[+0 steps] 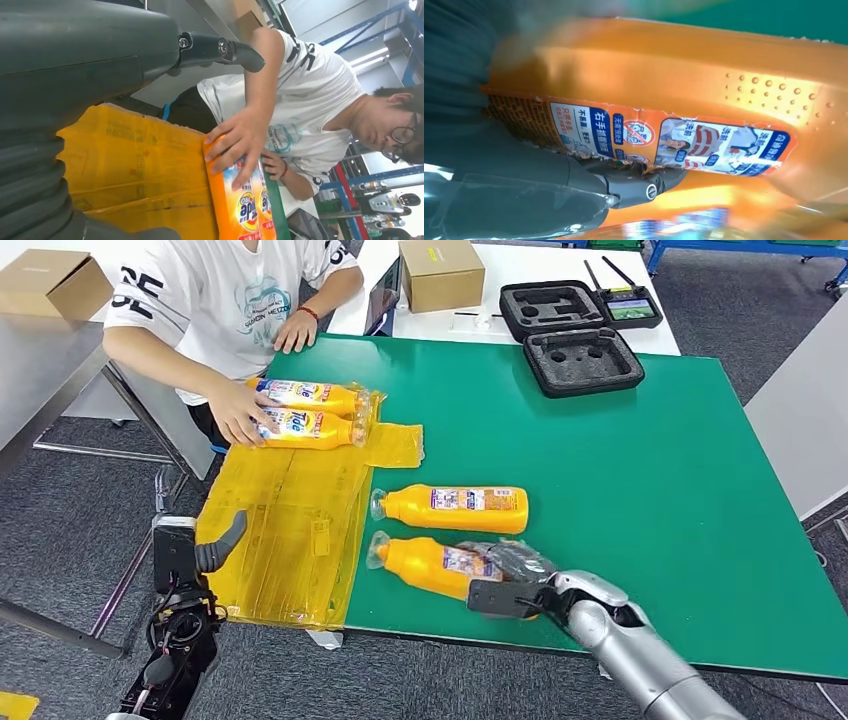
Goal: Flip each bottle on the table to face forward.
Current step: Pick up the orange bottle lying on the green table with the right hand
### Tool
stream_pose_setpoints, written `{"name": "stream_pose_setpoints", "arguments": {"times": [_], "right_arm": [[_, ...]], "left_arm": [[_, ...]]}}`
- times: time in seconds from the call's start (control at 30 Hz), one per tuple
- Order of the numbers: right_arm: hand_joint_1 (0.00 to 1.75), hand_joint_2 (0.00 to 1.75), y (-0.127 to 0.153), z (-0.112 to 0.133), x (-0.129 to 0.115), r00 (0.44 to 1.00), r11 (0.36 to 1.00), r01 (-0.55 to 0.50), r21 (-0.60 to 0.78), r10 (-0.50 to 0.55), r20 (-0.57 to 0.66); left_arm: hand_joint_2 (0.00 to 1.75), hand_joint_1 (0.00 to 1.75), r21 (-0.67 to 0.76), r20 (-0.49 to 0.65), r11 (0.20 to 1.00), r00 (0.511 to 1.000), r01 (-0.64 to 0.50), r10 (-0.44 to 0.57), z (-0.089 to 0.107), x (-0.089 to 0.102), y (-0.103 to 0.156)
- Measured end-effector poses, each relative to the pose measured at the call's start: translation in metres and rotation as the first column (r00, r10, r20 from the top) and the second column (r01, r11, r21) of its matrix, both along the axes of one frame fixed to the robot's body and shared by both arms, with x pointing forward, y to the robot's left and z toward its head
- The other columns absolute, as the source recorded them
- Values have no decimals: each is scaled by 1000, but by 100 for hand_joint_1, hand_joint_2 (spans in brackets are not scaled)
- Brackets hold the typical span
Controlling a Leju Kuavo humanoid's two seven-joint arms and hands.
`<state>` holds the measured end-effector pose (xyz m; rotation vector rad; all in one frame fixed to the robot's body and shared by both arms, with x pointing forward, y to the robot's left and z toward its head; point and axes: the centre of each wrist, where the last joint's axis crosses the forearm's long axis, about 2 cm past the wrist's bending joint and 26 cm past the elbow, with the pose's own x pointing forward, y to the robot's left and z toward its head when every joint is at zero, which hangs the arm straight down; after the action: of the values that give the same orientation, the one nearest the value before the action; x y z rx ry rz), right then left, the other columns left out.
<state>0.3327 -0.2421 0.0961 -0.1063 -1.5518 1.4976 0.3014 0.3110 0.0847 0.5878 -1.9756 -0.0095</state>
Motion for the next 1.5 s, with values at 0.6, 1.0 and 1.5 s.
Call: {"name": "stream_pose_setpoints", "arguments": {"times": [0.6, 1.0, 1.5], "right_arm": [[175, 175, 52, 29, -13, 975, 742, 57, 668, -184, 121], [175, 175, 77, 0, -30, 981, 660, 106, 743, -192, 31], [175, 175, 147, -15, -47, 996, 680, 88, 728, -36, -87]], "left_arm": [[175, 0, -370, 29, 885, 956, 282, -292, 6, -35, -26], [175, 0, -551, 77, 585, 734, 595, -675, 13, -50, -76], [175, 0, -589, 35, 462, 592, 663, -805, 8, -26, -106]]}}
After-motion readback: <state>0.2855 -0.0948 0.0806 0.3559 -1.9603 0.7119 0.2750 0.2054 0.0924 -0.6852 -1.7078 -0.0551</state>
